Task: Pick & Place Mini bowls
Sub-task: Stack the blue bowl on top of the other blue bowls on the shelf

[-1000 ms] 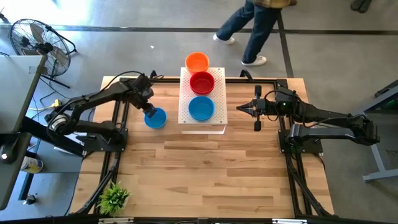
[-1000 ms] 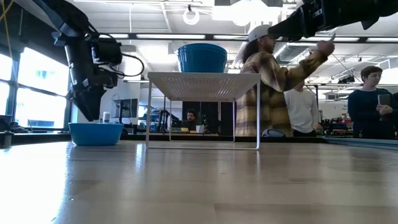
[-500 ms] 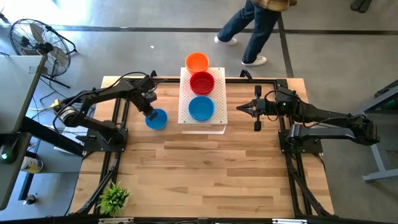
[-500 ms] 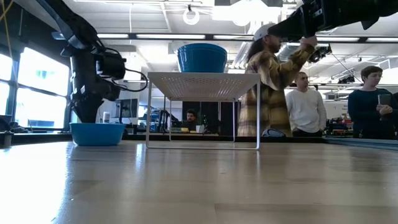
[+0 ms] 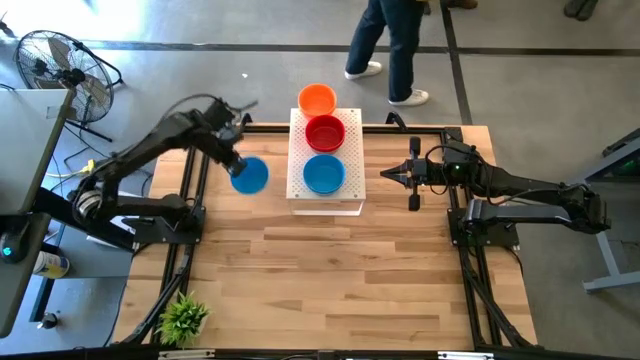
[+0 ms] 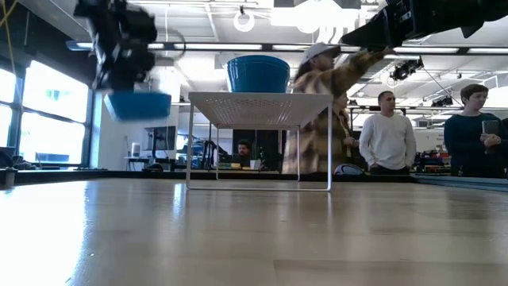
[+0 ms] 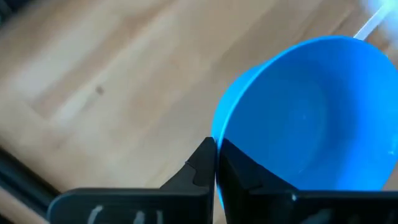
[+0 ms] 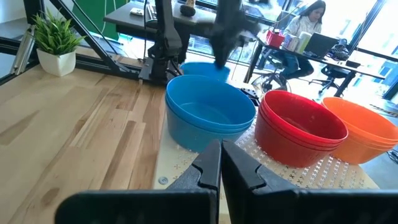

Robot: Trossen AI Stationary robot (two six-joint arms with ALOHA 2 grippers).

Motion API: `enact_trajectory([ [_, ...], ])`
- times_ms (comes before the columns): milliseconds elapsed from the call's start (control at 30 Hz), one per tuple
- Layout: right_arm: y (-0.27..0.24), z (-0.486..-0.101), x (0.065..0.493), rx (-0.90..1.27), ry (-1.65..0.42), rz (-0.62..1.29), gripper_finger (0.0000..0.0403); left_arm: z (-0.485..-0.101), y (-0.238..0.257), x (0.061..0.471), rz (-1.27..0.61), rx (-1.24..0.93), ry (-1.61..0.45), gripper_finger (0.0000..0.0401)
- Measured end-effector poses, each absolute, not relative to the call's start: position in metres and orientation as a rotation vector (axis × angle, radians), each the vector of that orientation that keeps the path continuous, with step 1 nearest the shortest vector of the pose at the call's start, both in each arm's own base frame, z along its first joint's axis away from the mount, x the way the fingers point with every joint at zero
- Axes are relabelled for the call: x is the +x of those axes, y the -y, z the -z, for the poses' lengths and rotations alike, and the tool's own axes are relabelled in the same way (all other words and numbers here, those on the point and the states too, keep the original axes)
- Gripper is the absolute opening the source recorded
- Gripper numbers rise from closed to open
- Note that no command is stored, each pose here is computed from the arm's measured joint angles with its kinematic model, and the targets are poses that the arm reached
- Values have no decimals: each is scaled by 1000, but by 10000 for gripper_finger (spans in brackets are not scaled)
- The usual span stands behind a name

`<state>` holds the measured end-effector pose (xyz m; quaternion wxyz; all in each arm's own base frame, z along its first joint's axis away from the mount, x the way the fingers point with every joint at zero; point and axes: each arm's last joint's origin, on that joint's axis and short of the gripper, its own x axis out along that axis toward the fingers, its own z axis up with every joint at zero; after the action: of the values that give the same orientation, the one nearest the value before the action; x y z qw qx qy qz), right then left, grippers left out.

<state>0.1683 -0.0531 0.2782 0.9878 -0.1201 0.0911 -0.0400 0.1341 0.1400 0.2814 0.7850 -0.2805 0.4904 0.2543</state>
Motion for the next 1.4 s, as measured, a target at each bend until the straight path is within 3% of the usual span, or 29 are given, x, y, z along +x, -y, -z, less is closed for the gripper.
enact_trajectory([
  [233, 53, -278, 168, -242, -183, 80, 1, -368, -137, 145, -517, -524, -843, 2],
  [467, 53, -278, 168, -240, -187, 80, 1, -402, -135, 195, -354, -514, -777, 1],
  [633, 53, -278, 168, -240, -188, 80, 2, -409, -134, 235, -225, -525, -758, 1],
  [900, 53, -277, 168, -238, -192, 79, 2, -405, -147, 280, -208, -601, -759, 0],
  [1400, 53, -275, 168, -232, -215, 75, 2, -382, -147, 309, -337, -721, -827, 0],
])
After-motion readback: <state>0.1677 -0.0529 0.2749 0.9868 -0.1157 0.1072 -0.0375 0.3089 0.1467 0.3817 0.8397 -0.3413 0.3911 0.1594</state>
